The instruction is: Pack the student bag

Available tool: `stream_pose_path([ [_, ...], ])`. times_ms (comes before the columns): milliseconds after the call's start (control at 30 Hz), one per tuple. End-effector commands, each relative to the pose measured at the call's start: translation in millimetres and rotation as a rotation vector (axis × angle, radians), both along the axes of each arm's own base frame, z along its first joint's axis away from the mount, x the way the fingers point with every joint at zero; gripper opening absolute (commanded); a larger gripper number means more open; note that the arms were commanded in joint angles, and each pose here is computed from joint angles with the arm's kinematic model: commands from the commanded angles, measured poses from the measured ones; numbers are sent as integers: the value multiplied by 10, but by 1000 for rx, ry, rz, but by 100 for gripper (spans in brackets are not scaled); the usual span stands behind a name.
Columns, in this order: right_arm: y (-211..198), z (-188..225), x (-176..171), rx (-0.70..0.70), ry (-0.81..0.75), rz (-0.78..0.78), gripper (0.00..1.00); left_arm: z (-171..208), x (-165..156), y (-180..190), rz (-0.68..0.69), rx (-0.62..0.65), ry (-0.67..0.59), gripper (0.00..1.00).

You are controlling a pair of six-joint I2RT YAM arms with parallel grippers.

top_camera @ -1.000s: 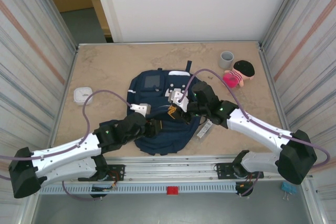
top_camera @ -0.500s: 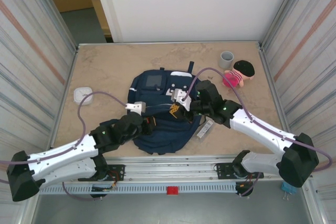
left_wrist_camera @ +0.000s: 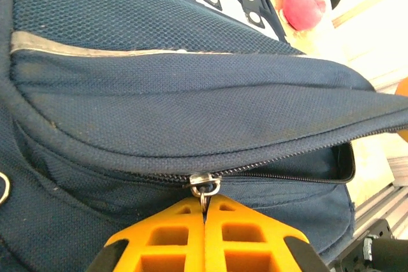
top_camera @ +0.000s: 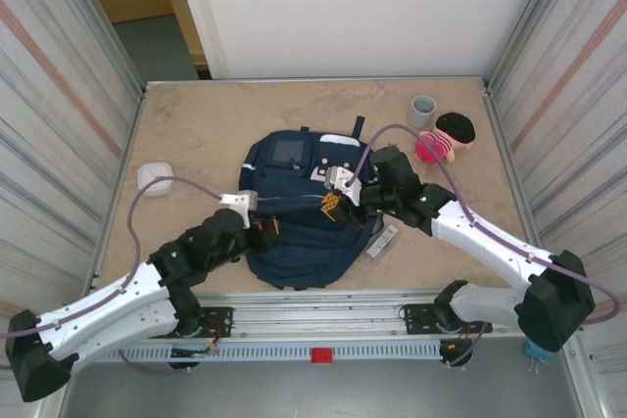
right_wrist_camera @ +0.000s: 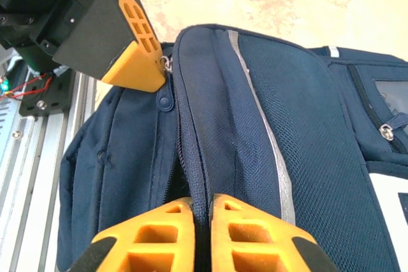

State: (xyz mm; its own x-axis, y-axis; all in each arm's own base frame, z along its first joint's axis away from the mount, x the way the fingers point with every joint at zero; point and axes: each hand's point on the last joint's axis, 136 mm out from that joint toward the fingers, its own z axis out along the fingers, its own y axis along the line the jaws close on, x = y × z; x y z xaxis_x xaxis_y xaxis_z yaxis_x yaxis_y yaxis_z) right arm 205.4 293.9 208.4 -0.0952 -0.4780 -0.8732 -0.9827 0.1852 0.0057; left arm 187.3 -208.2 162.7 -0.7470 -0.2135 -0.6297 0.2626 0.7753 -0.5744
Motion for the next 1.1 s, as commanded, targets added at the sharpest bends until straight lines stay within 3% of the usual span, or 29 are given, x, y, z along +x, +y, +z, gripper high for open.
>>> stream_pose_path([
  [0,145,240,41,20,-98,23,20,-61,-30,-37,-65,35,-17,0],
  [133,287,57,92,-43,-125,-3,45,-3,-30,-154,-106,10,-20,0],
  [200,357,-31,116,-68,-139,-11,52,30,-26,-206,-119,-11,-25,0],
  [467,582,-300,106,-135,-135,16,62,100,-41,-274,-135,-69,-27,0],
  [533,582,-340,189,-161,-150,-18,52,82,-42,-223,-118,-50,-21,0],
  [633,570,-236,191,-127,-170,-21,21,-35,-21,-18,-36,21,6,0],
  [733,502,1,105,-26,-165,19,4,-163,-17,209,39,70,26,0],
  [900,252,386,102,133,-115,52,0,-392,-50,506,126,94,64,0],
  [1067,129,543,140,162,-114,68,0,-412,-53,683,168,94,53,0],
])
